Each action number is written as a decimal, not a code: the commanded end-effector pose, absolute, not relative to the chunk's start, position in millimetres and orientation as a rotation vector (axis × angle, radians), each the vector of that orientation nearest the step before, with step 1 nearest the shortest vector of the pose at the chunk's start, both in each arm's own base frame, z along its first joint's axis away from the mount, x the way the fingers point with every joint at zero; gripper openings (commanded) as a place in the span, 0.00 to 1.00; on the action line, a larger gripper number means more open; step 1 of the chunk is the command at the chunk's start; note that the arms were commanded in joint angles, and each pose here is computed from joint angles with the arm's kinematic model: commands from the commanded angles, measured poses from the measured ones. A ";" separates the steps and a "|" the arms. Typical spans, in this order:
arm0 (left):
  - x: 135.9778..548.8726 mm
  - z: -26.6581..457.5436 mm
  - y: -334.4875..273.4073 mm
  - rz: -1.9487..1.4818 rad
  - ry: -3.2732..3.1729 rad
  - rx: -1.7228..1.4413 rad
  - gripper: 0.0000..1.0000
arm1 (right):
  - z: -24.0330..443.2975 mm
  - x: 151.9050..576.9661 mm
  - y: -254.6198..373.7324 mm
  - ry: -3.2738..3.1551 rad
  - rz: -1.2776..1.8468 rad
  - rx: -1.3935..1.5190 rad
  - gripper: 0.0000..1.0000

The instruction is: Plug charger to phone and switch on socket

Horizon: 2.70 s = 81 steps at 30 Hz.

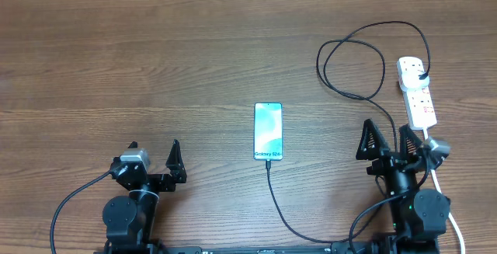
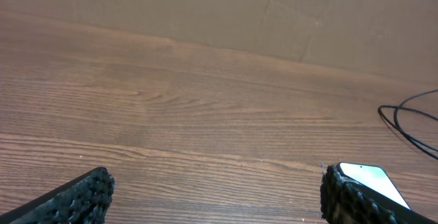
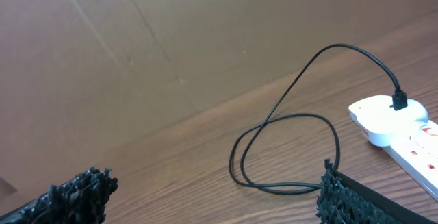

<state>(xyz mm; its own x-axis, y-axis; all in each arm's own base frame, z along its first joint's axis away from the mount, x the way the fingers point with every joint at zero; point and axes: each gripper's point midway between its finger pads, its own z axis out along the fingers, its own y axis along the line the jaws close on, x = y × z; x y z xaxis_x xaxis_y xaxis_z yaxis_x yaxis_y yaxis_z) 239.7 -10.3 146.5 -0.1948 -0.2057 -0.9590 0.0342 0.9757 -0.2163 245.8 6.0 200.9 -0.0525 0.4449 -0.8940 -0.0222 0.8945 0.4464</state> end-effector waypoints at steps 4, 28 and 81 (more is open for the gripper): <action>239.3 144.5 -10.3 -0.206 1.765 -0.109 1.00 | 187.3 243.3 -5.5 1.534 0.336 0.374 1.00; 239.3 144.5 -10.3 -0.206 1.765 -0.109 1.00 | 169.7 246.5 -1.2 1.578 0.256 0.260 1.00; 245.2 157.6 -18.2 -0.102 1.640 0.064 1.00 | 169.7 246.5 -1.2 1.578 0.256 0.260 1.00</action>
